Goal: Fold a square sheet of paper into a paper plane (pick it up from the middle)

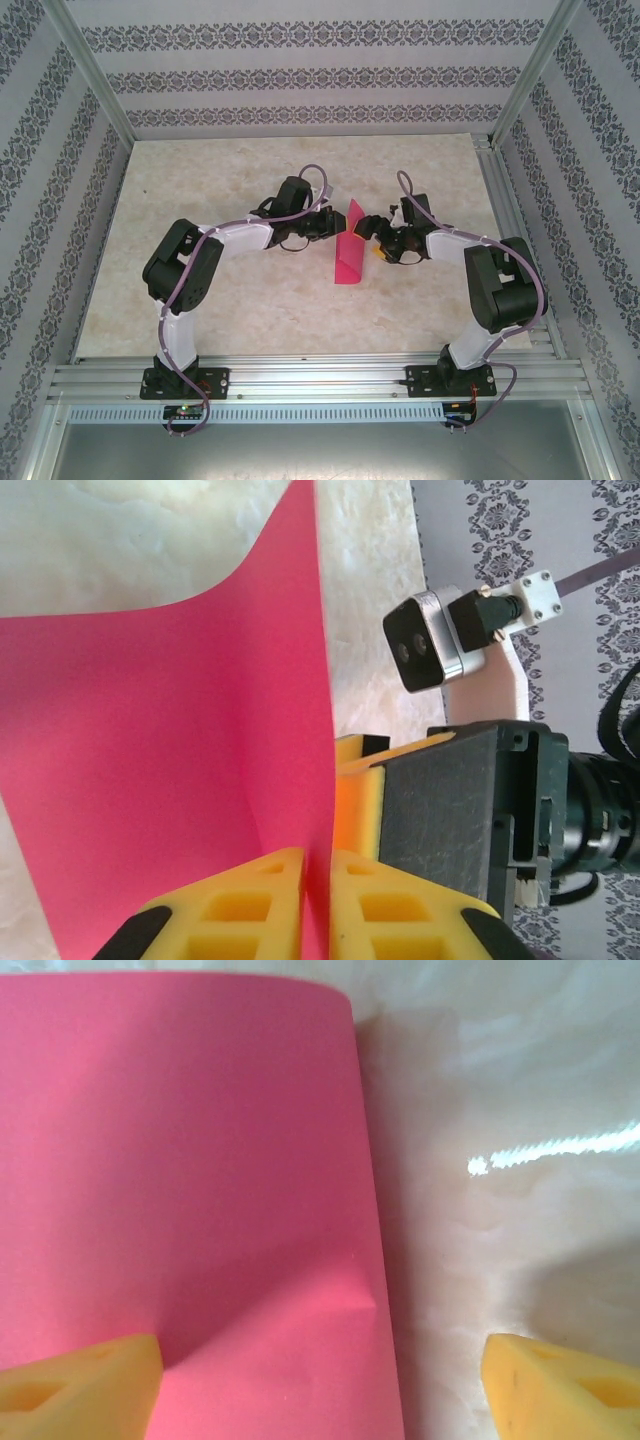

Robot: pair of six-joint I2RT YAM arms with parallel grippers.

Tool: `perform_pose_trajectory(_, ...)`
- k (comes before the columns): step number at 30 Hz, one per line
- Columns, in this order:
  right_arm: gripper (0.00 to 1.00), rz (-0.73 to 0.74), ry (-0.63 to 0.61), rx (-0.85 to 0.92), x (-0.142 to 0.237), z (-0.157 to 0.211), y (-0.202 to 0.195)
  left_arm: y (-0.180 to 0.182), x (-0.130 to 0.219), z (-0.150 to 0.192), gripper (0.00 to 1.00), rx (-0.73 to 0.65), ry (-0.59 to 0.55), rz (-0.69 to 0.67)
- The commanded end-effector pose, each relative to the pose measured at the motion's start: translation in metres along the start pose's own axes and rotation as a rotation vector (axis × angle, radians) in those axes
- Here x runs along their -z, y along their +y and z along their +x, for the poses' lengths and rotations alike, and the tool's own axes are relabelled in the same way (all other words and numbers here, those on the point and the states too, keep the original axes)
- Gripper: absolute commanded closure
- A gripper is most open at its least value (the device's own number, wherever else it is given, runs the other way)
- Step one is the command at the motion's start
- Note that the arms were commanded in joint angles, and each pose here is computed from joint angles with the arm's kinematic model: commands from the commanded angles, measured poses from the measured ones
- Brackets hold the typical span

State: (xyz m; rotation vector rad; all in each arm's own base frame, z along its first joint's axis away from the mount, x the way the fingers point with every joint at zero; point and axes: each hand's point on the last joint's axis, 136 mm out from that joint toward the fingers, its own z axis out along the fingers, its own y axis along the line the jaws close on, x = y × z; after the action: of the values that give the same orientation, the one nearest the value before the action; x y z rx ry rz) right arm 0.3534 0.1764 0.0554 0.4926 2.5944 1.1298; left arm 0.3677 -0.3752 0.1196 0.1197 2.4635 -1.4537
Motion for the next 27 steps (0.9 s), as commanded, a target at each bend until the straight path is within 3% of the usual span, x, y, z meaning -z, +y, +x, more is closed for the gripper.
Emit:
perform_pose_trajectory(1, 0.12, -0.131, -0.039, 0.029, 0.008, -0.011, 0.028, -0.015, -0.002, 0.004, 0.83, 0.005, 0.040, 0.021)
perform_pose_trajectory(9, 0.10, -0.193, -0.082, -0.025, 0.016, -0.018, 0.023, -0.017, -0.019, 0.006, 0.78, 0.051, 0.059, 0.056)
perform_pose_trajectory(11, 0.10, -0.218, -0.082, -0.025, 0.017, -0.019, 0.026, -0.017, -0.022, 0.008, 0.70, 0.060, 0.072, 0.046)
perform_pose_trajectory(17, 0.09, -0.215, -0.083, -0.035, 0.016, -0.019, 0.023, -0.015, -0.028, 0.010, 0.68, 0.075, 0.086, 0.044)
perform_pose_trajectory(18, 0.09, -0.216, -0.085, -0.035, 0.017, -0.019, 0.023, -0.017, -0.028, 0.010, 0.58, 0.079, 0.091, 0.048)
perform_pose_trajectory(19, 0.08, -0.213, -0.090, -0.038, 0.018, -0.019, 0.022, -0.017, -0.028, 0.011, 0.55, 0.083, 0.094, 0.048)
perform_pose_trajectory(20, 0.07, -0.209, -0.091, -0.038, 0.019, -0.019, 0.022, -0.019, -0.027, 0.010, 0.57, 0.081, 0.095, 0.055)
perform_pose_trajectory(24, 0.08, -0.203, -0.113, -0.041, 0.021, -0.021, 0.021, -0.032, -0.028, 0.015, 0.48, 0.069, 0.143, 0.091)
perform_pose_trajectory(27, 0.09, -0.215, -0.125, -0.057, 0.024, -0.023, 0.022, -0.044, -0.024, 0.013, 0.30, 0.021, 0.143, 0.111)
